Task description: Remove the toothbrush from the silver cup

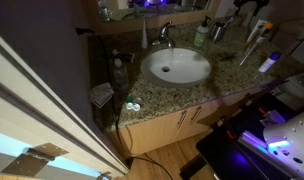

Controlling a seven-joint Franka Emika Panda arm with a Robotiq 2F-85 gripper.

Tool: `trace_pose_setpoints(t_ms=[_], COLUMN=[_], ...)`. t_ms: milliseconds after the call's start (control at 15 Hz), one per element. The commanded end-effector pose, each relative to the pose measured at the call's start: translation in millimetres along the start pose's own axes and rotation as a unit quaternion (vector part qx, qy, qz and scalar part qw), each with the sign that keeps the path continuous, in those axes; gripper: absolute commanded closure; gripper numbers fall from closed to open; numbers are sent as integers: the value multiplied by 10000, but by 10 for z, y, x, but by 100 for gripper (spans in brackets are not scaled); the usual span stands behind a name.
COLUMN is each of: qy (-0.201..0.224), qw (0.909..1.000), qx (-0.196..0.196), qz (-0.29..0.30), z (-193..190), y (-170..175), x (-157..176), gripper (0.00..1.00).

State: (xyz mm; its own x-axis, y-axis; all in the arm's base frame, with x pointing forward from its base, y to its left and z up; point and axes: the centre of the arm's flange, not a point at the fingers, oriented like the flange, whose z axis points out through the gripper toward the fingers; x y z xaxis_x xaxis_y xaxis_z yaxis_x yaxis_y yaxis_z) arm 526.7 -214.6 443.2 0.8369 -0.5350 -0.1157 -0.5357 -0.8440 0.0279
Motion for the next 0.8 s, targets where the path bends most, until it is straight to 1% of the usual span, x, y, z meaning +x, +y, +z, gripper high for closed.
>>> trace_pose_setpoints(t_ms=[0,67,133,200,333,467,733], qy=[8,31,-61,-276,-593,-738,-1126], qw=[10000,10000,9999,9993,9974,9962,9932], qx=[3,12,-100,-116,68,99,205], qz=[3,7,-96,-225,-414,-452,-197], z=[-10,-38,22,64,135,169,206], y=[5,13,6,12,-47,-132,-237], x=[-5,-14,45,168,402,585,1004], gripper=[0,0,0,0,0,0,0])
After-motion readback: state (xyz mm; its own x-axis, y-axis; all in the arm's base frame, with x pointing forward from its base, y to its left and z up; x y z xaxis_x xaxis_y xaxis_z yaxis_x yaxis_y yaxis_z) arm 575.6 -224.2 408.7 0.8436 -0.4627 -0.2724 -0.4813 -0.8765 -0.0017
